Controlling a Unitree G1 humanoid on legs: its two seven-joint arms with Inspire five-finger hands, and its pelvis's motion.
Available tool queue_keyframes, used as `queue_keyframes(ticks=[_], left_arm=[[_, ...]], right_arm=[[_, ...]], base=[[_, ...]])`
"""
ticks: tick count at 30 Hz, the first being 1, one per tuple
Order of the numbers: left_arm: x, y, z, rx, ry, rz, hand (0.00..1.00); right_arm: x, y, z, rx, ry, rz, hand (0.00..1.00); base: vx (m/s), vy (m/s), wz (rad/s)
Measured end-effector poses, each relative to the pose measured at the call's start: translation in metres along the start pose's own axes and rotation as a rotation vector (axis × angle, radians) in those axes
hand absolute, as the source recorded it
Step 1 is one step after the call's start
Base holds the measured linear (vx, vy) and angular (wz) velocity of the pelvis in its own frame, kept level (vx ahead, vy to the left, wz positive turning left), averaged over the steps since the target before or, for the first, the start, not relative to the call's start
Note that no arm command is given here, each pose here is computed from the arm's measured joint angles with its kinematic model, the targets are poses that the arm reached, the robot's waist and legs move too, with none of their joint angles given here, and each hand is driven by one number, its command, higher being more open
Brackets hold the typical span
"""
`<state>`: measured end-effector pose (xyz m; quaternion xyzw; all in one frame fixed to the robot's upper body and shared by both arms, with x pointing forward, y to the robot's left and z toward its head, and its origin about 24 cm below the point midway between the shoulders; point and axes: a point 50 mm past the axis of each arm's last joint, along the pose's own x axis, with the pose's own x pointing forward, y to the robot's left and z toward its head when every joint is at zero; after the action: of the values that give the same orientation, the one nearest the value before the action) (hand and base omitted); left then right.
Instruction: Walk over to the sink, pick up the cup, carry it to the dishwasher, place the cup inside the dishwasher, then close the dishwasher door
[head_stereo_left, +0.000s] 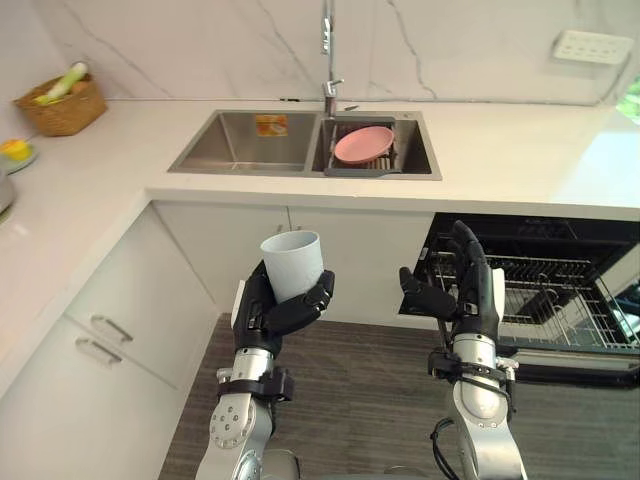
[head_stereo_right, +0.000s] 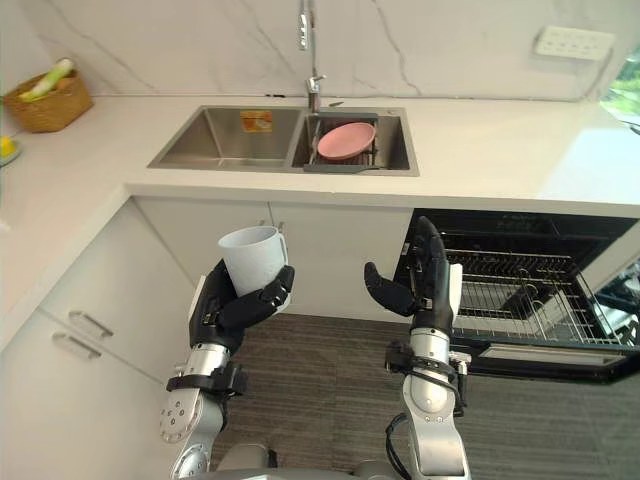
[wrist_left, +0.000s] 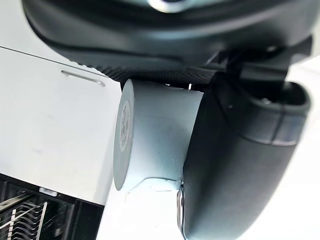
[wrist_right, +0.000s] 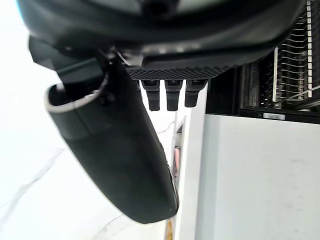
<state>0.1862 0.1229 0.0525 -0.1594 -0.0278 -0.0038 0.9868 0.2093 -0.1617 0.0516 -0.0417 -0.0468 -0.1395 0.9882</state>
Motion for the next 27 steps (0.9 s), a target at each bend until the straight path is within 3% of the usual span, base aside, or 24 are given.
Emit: queue_keyframes(ticks=[6,13,18,27], left_arm=[[0.001,0.004,0.002,0.031,-0.001,0.013,0.30],[0.006,0.013,0.002,0.054,-0.016,0.058,0.30],[0.009,0.007,-0.004,0.006,-0.002,0.083,0.30],[0.014,0.008,-0.004,0.012,-0.011,0.068,0.30]], right_arm=[[-0.001,0.021,0.018,0.068,-0.067,0.077,0.90],[0.016,0.041,0.012,0.060,-0.059,0.146,0.90],[0.021,0.019,0.004,-0.002,-0.043,0.103,0.90],[0.024,0.009,0.016,0.091,-0.088,0.050,0.90]], base=[[0.20,0.201,-0.79],[0.16,-0.041,-0.69],[0.18,-0.073,-0.37],[0.14,0.068,-0.44]])
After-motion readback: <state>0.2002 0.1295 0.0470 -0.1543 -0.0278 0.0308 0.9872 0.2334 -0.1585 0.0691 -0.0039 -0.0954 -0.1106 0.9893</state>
